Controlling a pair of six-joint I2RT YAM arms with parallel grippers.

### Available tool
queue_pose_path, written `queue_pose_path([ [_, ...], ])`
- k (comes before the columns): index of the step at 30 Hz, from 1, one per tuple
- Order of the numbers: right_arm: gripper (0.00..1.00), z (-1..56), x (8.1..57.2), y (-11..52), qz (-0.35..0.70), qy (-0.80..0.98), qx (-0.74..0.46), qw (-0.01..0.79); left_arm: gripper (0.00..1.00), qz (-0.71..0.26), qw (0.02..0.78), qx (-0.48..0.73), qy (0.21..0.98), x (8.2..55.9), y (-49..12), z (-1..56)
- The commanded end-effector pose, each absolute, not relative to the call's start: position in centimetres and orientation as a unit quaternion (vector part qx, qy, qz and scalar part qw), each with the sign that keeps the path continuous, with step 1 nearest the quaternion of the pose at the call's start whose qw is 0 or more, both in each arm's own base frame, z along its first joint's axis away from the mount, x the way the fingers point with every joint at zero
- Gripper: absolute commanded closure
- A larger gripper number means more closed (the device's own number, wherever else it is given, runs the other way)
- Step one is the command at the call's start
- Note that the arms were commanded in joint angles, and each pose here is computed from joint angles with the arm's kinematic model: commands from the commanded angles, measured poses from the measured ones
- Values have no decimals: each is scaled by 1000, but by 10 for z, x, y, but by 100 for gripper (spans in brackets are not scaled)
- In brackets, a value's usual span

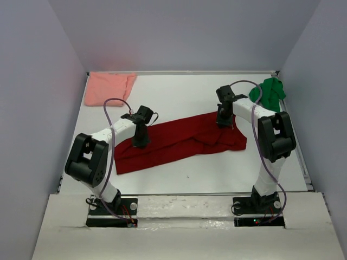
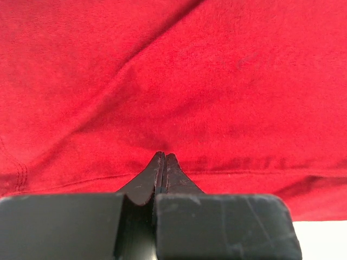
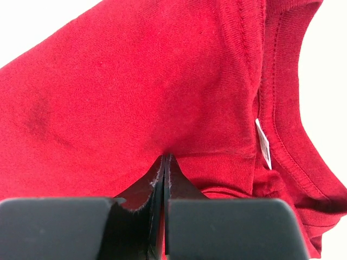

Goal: Fold and stack the t-shirts
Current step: Fold the tshirt

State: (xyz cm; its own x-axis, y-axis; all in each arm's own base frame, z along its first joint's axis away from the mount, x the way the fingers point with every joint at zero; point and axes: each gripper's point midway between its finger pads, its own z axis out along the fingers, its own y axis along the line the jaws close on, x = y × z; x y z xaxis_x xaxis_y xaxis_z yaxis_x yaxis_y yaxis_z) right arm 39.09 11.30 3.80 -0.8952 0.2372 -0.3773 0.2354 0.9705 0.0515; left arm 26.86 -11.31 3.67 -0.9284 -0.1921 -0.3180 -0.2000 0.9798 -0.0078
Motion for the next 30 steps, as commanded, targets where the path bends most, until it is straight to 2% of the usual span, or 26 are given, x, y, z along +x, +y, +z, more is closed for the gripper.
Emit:
queue_pose_path([
  [1,100,36,400,123,19,972,114,206,100,49,151,-91,983,269,-115,31],
  [8,100,25,404,122,10,975,101,195,100,77,111,-55,989,257,-132,-1],
  [19,100,2,437,137,13,985,50,166,100,42,48,-16,998,211,-165,-33],
  [25,100,1,477,152,25,985,6,172,100,5,26,32,999,186,-202,-34],
  [26,100,-12,475,153,23,988,-1,151,100,-11,21,36,999,184,-213,-30],
  [30,100,-5,497,171,60,984,-27,165,100,-43,10,72,996,164,-256,-21],
])
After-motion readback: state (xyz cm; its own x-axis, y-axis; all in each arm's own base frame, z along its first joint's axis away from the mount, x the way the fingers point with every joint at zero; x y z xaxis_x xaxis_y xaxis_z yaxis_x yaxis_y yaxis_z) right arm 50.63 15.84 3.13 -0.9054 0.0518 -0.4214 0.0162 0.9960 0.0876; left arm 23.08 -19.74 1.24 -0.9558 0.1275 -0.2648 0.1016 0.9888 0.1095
